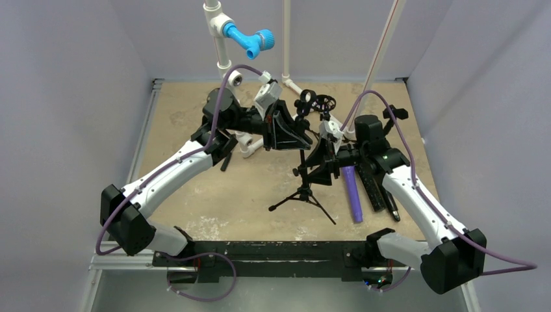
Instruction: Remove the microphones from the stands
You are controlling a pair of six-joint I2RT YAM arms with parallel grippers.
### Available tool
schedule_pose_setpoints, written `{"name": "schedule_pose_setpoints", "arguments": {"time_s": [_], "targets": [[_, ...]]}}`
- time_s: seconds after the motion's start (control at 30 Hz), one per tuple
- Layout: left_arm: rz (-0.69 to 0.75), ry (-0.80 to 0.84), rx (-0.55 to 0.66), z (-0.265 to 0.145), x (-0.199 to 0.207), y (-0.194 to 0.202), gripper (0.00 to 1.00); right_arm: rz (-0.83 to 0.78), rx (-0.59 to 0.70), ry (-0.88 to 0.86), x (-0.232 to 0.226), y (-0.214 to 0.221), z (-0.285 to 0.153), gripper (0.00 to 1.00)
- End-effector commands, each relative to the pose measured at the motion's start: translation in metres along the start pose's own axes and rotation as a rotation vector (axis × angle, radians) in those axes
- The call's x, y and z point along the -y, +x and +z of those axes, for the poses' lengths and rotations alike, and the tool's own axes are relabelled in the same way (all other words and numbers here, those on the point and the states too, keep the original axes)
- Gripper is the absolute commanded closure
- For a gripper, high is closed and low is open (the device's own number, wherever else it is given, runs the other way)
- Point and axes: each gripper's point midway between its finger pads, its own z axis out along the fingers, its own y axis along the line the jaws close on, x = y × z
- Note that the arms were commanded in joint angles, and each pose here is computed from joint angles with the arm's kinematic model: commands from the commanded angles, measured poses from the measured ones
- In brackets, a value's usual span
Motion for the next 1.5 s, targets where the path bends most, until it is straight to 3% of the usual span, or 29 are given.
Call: {"name": "schedule_pose_setpoints", "arguments": {"time_s": [0.0, 0.3, 1.1, 1.2, 1.47], "targets": [[0.097, 0.002, 0.028, -0.003, 0.002, -0.016, 1.00, -0.081, -0.015, 0.036, -0.004, -0.014, -0.006, 0.48], [0.147, -0.017, -0.082, -0.012, 0.001, 0.006, 1.00, -0.107, -0.116, 0.035, -0.015, -0.011, -0.018, 0.49], [0.125, -0.006, 0.074, 0.001, -0.007, -0.026, 1.00, 0.060, -0.013, -0.098, -0.022, -0.010, 0.002, 0.47], [0.104, -0.010, 0.092, 0.002, -0.010, -0.025, 1.00, 0.075, 0.001, -0.104, -0.022, -0.008, 0.004, 0.55], [0.098, -0.012, 0.095, 0.001, -0.008, -0.023, 1.00, 0.077, 0.013, -0.092, -0.024, -0.008, 0.003, 1.00]]}}
